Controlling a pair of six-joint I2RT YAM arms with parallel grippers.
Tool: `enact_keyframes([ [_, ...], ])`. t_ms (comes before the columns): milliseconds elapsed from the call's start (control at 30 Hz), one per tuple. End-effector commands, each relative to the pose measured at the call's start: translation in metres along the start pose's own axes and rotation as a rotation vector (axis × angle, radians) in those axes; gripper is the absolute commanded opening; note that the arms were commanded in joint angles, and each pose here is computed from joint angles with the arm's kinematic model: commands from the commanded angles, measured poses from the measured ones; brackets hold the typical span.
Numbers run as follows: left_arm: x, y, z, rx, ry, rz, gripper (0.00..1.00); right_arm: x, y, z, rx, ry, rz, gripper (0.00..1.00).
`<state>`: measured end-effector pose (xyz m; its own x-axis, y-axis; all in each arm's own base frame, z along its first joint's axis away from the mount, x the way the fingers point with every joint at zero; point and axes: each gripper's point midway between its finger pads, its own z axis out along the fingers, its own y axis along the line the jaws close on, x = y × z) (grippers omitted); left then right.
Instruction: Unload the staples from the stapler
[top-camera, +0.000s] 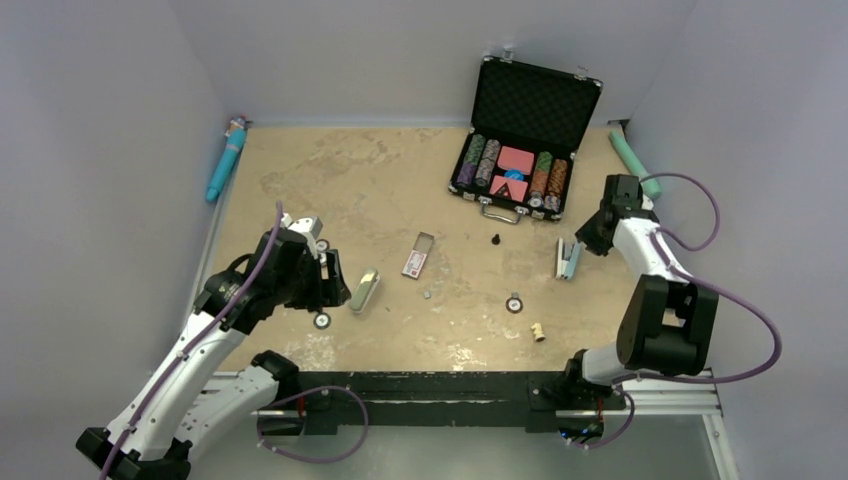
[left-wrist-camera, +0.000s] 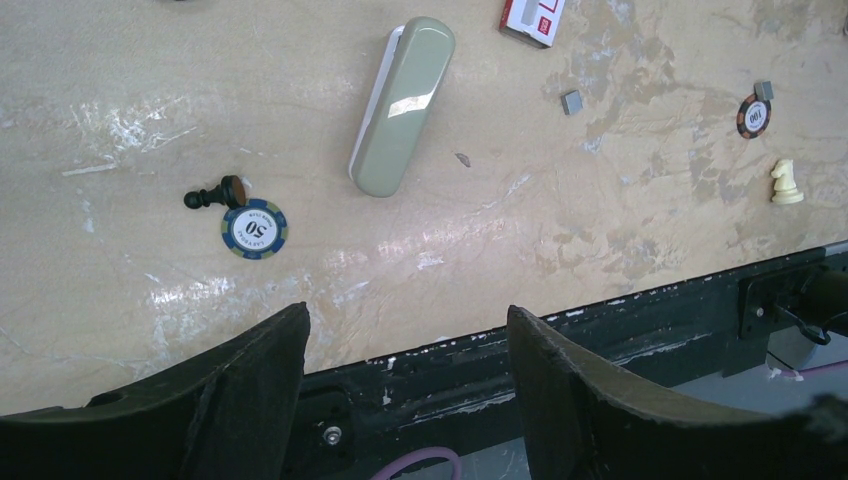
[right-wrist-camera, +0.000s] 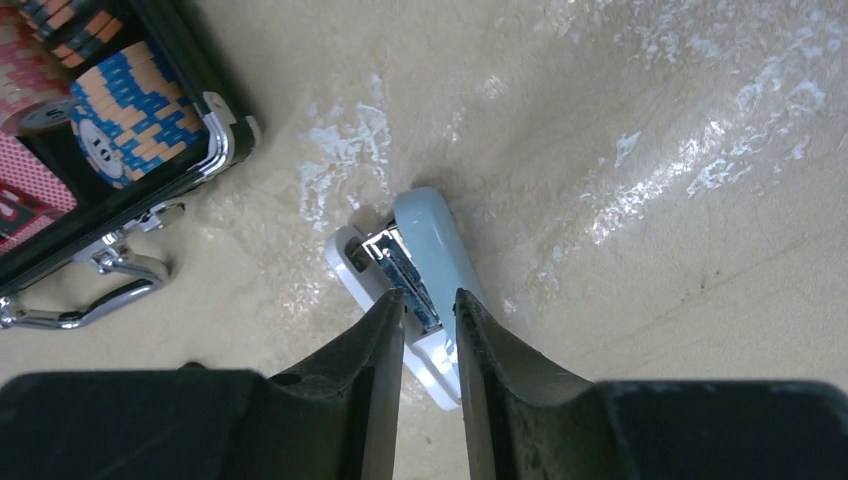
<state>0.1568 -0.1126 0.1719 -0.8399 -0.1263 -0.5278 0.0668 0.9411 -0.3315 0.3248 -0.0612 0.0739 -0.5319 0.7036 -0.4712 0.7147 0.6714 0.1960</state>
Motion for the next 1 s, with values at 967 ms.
enact_keyframes([
  [967, -0.008, 0.005, -0.003, -0.02, -0.06, 0.008, 0.75, 0.021, 0.065, -0.008, -0.123, 0.041, -0.224, 0.26],
])
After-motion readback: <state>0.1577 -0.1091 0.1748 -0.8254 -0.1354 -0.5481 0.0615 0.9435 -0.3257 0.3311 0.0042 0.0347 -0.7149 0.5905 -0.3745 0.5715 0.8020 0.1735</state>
